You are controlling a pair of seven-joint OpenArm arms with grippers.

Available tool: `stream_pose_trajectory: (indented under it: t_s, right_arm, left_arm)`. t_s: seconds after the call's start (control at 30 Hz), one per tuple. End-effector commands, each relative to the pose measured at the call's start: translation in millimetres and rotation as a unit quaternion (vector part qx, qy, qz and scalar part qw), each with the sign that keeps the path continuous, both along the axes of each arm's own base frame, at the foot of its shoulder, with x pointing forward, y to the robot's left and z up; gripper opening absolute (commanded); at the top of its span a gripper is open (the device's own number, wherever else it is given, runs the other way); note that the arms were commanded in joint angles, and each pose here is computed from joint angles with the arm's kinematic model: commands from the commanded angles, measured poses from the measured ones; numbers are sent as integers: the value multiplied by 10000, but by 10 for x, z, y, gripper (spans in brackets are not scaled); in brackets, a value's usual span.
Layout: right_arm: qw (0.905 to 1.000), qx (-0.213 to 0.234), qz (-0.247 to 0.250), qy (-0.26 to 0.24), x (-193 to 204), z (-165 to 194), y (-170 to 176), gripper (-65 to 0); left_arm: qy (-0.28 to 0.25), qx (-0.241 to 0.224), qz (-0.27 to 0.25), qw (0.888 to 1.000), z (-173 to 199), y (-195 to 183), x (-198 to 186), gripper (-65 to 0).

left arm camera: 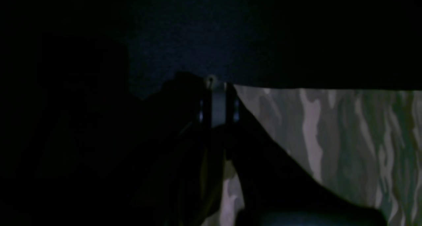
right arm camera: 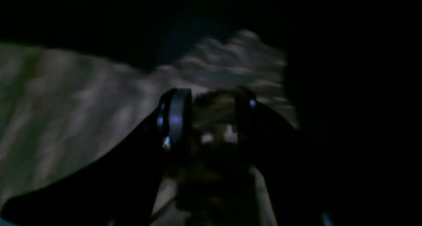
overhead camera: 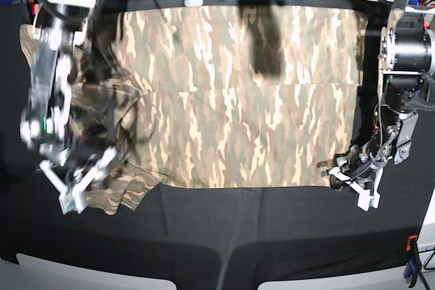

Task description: Layout the t-shirt on the table in an organized manner, then fold the t-shirt properly

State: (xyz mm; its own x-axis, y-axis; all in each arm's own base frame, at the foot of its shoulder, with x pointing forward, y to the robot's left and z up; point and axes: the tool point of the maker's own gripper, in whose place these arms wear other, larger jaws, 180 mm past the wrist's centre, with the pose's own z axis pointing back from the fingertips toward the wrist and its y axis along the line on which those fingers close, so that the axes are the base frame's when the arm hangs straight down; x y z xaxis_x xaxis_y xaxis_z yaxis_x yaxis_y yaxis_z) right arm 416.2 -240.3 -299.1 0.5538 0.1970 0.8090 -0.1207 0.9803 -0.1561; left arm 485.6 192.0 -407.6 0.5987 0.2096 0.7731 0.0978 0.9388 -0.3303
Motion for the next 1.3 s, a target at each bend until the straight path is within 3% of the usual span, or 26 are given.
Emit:
stream_pose_trajectory:
  t_s: [0.0,0.17,0.33,0.53,0.67,0.73,0.87,1.0,1.07,1.17,1.27]
  right_arm:
    - [9993,7,-66,-370,209,272,-103,-440]
    - [9985,343,-433,-3,654,228,-368,-440]
    - [9932,316,-852,723,879,52,-684,-440]
    - [9754,587,-1620,1377,755,-176,-1184,-440]
    - [9635,785,-1883,1733,532,-370,-1388,-440]
    - [9581,1109,-1887,1850,480,-444,-1339,-440]
    - [9558,1674,-1521,1876,532,-455,-1066,-440]
    - [9558,1732,-1389,1928,564,-491,-921,-441]
    - [9572,1645,-1305,1994,565,-520,-867,-499]
    - [9582,1549,-1245,2058,569,-554,-809,-650]
    - [9591,1555,-1179,2053,578,-546,-786,-650]
  left_arm:
    - [-365,-39,50,9993,269,46,186,-650]
    - [-367,-40,51,9993,269,46,186,-650]
    - [-365,-39,50,9993,269,46,186,-650]
    - [-360,-41,49,9993,267,45,185,-650]
    - [-366,-43,50,9993,269,43,186,-650]
    - [-366,-42,49,9993,269,45,186,-650]
    - [-364,-42,49,9993,267,45,185,-650]
    - [-368,-42,50,9993,270,45,186,-650]
    - [-368,-44,51,9993,270,45,187,-650]
    - [-364,-42,49,9993,267,45,185,-650]
    - [-362,-39,49,9993,267,47,184,-650]
